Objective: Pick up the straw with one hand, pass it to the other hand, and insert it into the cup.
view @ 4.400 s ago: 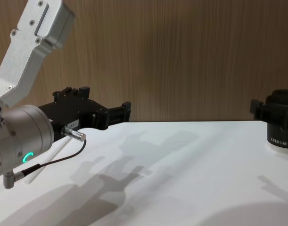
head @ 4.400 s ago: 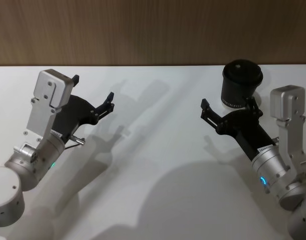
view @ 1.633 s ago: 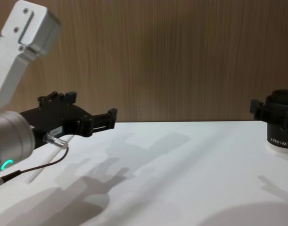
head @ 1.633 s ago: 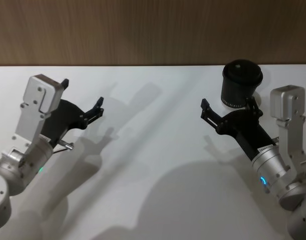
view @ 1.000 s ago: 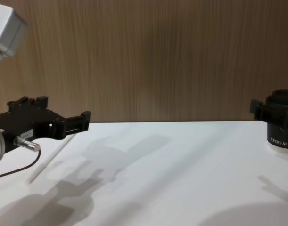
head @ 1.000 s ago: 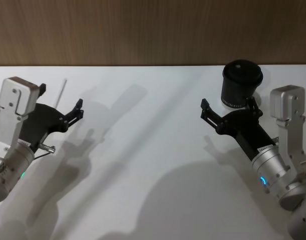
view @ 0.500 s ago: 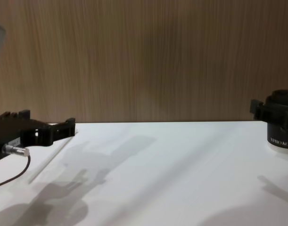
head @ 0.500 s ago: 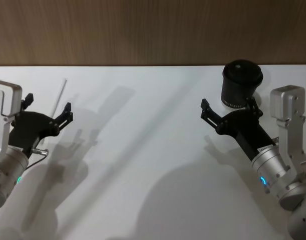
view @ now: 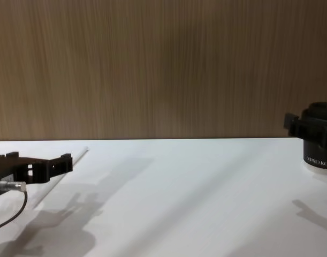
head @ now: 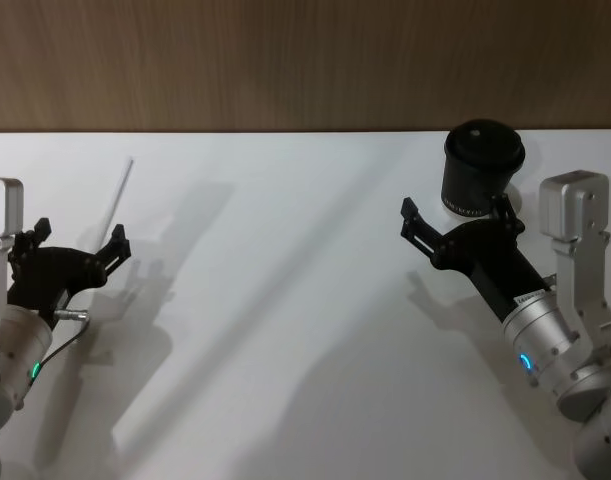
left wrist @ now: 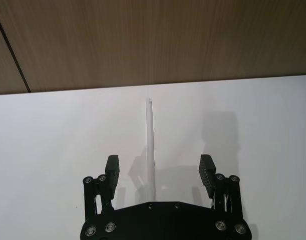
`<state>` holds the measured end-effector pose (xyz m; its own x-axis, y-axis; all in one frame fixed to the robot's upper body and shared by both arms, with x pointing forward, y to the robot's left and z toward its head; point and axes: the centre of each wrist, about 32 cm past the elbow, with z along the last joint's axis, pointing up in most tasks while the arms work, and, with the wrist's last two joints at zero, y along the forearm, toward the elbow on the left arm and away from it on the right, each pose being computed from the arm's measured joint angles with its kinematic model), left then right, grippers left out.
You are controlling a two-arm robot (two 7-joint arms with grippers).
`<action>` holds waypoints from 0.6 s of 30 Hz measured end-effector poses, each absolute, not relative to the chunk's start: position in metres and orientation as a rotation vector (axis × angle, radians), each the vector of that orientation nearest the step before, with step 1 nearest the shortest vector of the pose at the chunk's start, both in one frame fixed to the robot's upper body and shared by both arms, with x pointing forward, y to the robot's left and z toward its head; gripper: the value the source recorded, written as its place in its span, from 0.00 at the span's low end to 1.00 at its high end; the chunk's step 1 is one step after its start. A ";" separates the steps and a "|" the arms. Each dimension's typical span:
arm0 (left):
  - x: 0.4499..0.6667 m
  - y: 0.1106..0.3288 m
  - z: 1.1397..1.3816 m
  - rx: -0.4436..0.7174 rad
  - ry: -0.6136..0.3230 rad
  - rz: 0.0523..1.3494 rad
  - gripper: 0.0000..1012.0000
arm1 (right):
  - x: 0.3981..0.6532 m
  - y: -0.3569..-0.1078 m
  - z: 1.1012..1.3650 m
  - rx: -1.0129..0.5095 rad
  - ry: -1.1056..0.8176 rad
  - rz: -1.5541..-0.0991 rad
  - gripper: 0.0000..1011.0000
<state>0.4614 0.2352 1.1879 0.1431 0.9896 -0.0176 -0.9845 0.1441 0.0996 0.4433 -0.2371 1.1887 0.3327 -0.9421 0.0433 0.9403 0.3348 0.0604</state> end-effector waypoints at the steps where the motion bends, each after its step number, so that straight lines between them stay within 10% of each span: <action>1: 0.461 0.235 1.188 0.070 0.086 1.425 0.99 | 0.443 -0.237 1.189 0.026 -0.075 -1.229 0.99; 18: 0.469 0.232 1.190 0.078 0.173 1.459 0.99 | 0.443 -0.237 1.189 0.026 -0.075 -1.229 0.99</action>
